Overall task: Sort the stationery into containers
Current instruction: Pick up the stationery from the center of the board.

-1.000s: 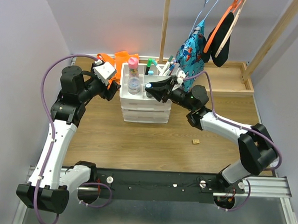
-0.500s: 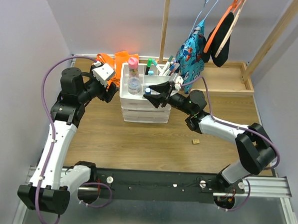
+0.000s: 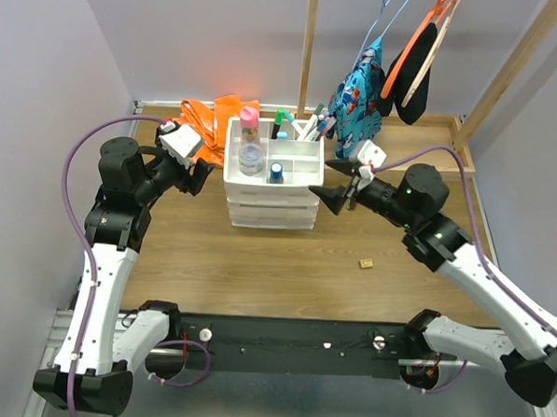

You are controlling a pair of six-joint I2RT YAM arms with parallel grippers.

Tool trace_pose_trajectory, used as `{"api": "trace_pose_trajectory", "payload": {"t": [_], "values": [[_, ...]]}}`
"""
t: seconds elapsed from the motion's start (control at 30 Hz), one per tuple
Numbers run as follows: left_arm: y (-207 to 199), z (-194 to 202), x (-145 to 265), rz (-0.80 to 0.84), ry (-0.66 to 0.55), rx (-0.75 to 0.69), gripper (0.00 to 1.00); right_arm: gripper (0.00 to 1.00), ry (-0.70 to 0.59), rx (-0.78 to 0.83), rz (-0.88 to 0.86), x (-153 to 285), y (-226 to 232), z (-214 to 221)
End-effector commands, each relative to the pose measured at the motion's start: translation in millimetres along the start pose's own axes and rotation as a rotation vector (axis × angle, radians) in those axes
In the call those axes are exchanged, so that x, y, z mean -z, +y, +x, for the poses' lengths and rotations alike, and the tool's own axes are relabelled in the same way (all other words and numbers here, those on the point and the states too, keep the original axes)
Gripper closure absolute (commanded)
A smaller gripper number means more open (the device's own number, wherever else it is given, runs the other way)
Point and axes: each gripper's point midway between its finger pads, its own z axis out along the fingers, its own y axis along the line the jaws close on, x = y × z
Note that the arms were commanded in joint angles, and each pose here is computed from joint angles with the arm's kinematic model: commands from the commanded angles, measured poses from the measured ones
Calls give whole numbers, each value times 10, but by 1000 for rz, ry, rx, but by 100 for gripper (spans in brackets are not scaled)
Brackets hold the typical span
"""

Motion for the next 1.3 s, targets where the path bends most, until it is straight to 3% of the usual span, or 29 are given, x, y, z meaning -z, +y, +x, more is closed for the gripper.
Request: {"api": "trace_pose_trajectory", "payload": {"t": [0.0,0.03,0.1,0.17,0.2,0.33,0.67,1.03,1.27], "values": [[-15,-102,77,2,-33,-27,25,28,645,115,-177,962,337,1172],[-23,-98,76,7,-33,-24,25,28,711,135,-164,1087,299,1261],[-50,-72,55,21,-32,-11,25,29,861,199,-300,1464,446,1508],[-67,-77,33,30,-42,6,25,30,929,255,-389,1651,507,1644],[-66,-62,12,35,-39,12,25,30,1019,239,-465,1853,609,1820],[-47,-112,-5,39,-46,14,25,36,1173,229,-595,2130,730,2221],[-11,-151,17,36,-23,-4,25,42,1238,383,-610,1958,497,2805],[48,-75,24,19,3,8,25,46,1269,339,-579,1889,45,3044],[78,-60,-14,17,3,12,25,46,1234,306,-612,1785,9,3059]]}}
